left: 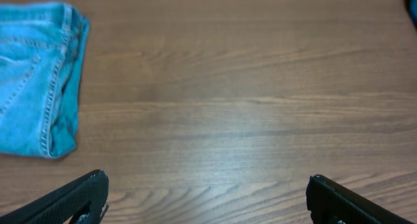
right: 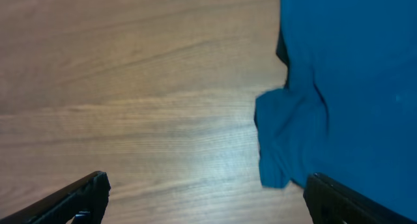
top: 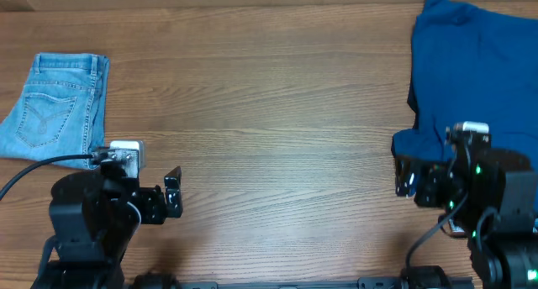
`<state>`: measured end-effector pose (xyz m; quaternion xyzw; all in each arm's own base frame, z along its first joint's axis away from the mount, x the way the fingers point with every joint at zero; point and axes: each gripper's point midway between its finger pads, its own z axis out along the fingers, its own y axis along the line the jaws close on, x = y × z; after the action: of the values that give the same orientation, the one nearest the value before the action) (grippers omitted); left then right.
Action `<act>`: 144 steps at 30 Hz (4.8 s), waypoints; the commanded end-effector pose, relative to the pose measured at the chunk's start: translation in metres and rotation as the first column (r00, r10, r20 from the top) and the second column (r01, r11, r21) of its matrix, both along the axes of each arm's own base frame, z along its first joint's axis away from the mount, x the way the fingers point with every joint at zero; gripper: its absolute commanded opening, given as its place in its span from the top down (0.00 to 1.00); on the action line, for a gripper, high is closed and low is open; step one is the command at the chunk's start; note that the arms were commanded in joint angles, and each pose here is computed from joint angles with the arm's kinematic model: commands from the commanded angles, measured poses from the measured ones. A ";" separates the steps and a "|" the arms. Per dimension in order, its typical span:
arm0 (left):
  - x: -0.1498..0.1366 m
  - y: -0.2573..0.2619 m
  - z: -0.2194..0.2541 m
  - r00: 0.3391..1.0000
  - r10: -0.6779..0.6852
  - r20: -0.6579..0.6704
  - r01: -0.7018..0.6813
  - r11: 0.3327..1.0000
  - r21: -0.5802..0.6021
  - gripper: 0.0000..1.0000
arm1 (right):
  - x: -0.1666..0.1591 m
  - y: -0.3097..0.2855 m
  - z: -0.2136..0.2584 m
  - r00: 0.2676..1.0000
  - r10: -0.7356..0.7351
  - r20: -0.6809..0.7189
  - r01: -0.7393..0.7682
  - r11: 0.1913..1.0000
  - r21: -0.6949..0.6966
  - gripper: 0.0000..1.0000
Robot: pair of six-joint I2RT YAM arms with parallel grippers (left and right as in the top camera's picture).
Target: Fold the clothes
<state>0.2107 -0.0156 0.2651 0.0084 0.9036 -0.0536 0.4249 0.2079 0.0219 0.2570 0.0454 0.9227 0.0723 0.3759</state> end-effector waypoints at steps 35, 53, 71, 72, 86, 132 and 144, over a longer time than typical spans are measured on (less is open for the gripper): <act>0.009 0.002 -0.024 0.996 0.019 -0.092 -0.020 1.000 -0.011 0.00 | -0.009 0.010 -0.044 0.884 0.041 0.466 -0.062 0.998 0.030 0.00; 0.009 0.002 -0.024 0.996 0.019 -0.093 -0.020 1.000 -0.011 0.00 | 0.034 -0.013 -0.036 0.559 -0.068 0.827 0.086 0.996 0.023 0.00; 0.009 0.002 -0.024 0.996 0.019 -0.093 -0.020 1.000 -0.011 0.00 | 0.037 0.005 -0.087 0.719 0.026 0.694 -0.018 1.000 -0.019 0.00; 0.009 0.002 -0.024 0.996 0.019 -0.093 -0.020 1.000 -0.011 0.00 | 0.037 0.005 -0.088 0.719 0.026 0.694 -0.018 1.000 -0.019 0.00; 0.009 0.002 -0.024 0.996 0.019 -0.093 -0.020 1.000 -0.011 0.00 | 0.037 0.005 -0.088 0.719 0.026 0.694 -0.018 1.000 -0.019 0.00; 0.035 0.009 -0.108 0.812 0.079 0.578 -0.085 0.996 -0.016 0.00 | 0.037 0.005 -0.088 0.719 0.026 0.694 -0.018 1.000 -0.019 0.00; 0.035 0.009 -0.108 0.813 0.079 0.577 -0.085 0.996 -0.016 0.00 | 0.037 0.005 -0.088 0.719 0.026 0.694 -0.018 1.000 -0.019 0.00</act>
<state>0.2463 -0.0077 0.1557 -0.0091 0.7355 -0.0270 0.6769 0.2451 0.0256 0.1709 0.0060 0.7174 0.0815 0.6918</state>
